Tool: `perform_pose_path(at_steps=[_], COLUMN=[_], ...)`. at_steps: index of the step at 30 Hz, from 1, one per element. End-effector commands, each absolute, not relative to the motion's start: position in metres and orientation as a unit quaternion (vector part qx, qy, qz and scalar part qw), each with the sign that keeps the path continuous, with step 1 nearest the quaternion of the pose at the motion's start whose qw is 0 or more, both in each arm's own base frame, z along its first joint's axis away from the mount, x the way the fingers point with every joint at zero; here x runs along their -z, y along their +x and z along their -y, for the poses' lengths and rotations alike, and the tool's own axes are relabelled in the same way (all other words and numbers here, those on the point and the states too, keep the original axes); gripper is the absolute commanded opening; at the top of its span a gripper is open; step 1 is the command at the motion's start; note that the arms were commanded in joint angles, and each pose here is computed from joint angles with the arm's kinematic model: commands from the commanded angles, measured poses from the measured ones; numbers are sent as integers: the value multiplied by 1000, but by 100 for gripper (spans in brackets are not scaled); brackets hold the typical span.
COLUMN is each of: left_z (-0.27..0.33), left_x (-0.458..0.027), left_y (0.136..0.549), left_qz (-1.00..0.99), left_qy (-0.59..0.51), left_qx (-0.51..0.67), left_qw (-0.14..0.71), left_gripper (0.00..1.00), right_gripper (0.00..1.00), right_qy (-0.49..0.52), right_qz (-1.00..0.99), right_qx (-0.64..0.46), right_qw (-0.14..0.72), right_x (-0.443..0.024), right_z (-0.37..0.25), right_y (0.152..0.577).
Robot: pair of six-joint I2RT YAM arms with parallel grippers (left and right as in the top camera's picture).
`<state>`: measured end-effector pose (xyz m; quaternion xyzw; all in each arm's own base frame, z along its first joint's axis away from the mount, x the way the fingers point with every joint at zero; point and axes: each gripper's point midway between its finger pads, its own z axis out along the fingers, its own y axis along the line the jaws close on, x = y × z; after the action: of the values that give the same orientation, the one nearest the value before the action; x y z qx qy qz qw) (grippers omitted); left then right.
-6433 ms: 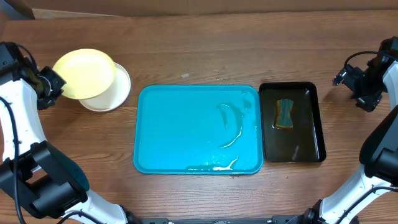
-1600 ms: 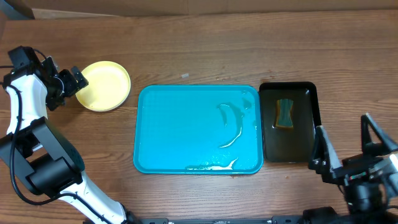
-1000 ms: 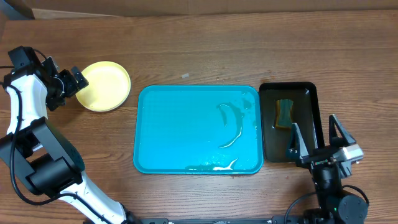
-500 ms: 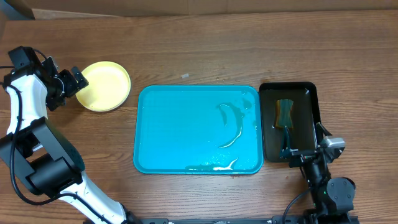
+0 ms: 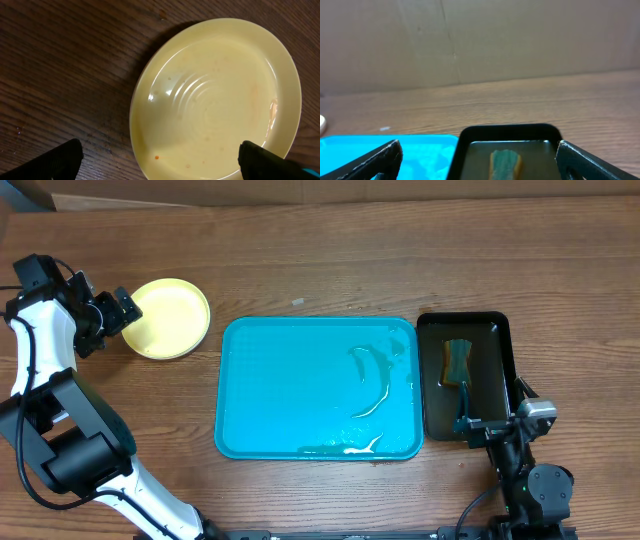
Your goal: Clean dirty plates on tray and stack at the side
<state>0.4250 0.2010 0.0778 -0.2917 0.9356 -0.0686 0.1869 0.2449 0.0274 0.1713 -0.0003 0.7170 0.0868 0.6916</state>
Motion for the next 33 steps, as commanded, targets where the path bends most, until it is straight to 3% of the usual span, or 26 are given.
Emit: perform_pose_path(at_steps=[1, 33], left_z=[-203, -203], left_x=[-79, -79], left_y=[429, 429], left_qz=[-937, -937], left_qy=[-286, -285], left_qx=[65, 65], left_qw=[192, 192], left_gripper=[100, 100], right_gripper=[100, 100], right_qy=[-56, -56], right_qz=[-711, -711], right_qx=[-54, -50], right_qw=[699, 699], right_x=[-171, -171], right_z=[-30, -29], right_y=[244, 245])
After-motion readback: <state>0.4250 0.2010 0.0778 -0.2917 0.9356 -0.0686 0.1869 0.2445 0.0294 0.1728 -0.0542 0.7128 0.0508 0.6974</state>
